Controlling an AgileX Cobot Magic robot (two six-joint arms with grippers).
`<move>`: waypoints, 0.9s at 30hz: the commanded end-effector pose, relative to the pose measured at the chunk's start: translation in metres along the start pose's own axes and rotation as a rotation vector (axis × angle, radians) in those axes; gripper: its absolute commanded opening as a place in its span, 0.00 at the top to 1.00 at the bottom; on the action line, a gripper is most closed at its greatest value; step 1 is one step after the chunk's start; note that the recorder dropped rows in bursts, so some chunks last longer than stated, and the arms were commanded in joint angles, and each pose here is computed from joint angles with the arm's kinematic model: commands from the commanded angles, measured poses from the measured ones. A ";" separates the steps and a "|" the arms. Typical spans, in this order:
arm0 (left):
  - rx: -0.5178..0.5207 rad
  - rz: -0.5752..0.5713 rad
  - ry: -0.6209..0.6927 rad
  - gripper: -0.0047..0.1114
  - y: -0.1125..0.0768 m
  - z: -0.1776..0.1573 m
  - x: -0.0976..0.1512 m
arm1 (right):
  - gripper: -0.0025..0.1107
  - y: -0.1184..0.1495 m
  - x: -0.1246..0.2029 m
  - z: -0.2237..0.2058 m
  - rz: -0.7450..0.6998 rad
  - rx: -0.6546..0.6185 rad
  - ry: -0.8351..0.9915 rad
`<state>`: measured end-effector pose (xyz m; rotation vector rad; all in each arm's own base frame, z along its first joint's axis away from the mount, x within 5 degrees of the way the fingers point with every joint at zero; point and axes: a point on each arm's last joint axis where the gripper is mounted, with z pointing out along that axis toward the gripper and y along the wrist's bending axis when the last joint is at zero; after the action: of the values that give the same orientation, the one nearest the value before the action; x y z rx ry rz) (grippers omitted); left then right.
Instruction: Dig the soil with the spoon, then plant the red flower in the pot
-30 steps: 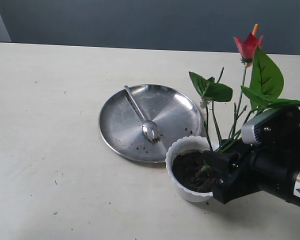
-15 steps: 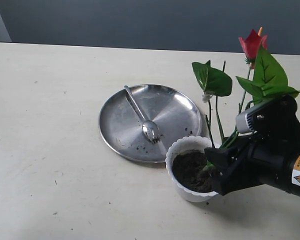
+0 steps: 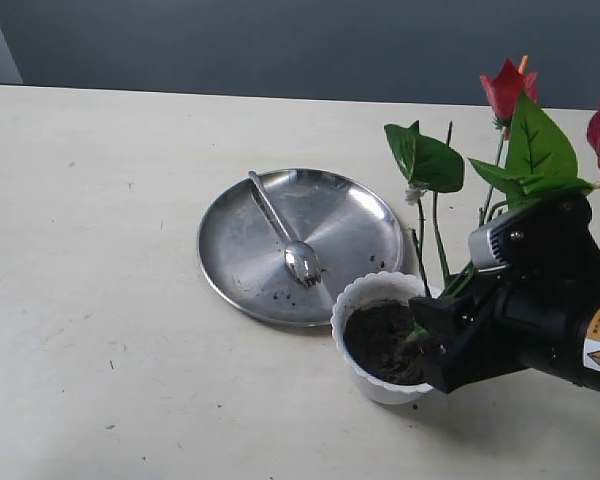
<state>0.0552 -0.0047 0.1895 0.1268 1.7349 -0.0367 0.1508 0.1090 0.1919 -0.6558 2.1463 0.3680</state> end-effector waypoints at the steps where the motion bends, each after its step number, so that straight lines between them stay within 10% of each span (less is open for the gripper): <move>1: 0.006 -0.004 -0.017 0.95 0.000 0.000 -0.002 | 0.56 -0.001 -0.007 -0.001 -0.010 0.012 0.020; 19: 0.006 -0.004 -0.017 0.95 0.000 0.000 -0.002 | 0.56 -0.002 -0.016 -0.002 -0.032 0.019 0.022; 27: 0.006 -0.004 -0.017 0.95 0.000 0.000 -0.002 | 0.98 -0.001 -0.020 -0.002 -0.033 0.011 -0.020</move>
<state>0.0552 -0.0047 0.1895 0.1268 1.7349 -0.0367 0.1579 0.1126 0.2040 -0.6762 2.1613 0.3359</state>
